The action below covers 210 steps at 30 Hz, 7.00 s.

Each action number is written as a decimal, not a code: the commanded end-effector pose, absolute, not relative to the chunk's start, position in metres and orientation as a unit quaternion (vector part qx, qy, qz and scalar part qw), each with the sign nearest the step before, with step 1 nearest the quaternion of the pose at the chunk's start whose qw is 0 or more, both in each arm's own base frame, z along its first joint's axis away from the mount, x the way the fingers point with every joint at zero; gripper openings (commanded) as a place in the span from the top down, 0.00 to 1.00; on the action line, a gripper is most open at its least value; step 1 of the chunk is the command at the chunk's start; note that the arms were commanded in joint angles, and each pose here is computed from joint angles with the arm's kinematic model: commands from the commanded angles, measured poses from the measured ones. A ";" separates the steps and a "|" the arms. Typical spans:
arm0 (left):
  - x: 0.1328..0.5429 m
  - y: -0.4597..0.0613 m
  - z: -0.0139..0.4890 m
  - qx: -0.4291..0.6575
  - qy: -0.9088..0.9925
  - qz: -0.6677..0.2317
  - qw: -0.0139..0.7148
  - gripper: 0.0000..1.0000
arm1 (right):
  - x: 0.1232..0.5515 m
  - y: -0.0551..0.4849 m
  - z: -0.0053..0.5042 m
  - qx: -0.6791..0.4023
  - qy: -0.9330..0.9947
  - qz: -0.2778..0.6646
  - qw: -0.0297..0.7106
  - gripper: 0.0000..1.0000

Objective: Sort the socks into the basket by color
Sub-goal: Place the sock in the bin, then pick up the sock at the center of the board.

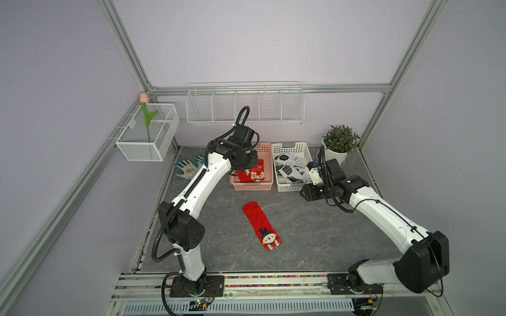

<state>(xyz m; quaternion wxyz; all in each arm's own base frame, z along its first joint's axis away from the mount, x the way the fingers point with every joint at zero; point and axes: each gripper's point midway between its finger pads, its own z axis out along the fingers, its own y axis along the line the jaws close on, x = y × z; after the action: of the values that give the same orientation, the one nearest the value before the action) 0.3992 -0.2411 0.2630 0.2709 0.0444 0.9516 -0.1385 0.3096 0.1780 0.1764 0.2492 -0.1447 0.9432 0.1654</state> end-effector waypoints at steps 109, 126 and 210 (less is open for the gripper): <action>0.411 -0.184 0.170 -0.051 0.958 -0.152 0.240 0.65 | 0.311 0.193 0.180 -0.147 0.939 0.183 0.251 0.43; 0.314 -0.188 0.184 0.009 0.961 -0.147 0.236 0.60 | 0.311 0.194 0.183 -0.148 0.941 0.179 0.248 0.43; 0.224 -0.255 0.041 0.179 0.980 -0.089 0.014 0.45 | 0.313 0.200 0.179 -0.157 0.941 0.176 0.241 0.42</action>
<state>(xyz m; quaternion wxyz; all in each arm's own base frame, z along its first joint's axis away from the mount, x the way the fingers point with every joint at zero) 0.2265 -0.2523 0.0426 0.0292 0.1686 0.9807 -0.0949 0.3133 0.1971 0.1794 0.2448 -0.1540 0.9409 0.1765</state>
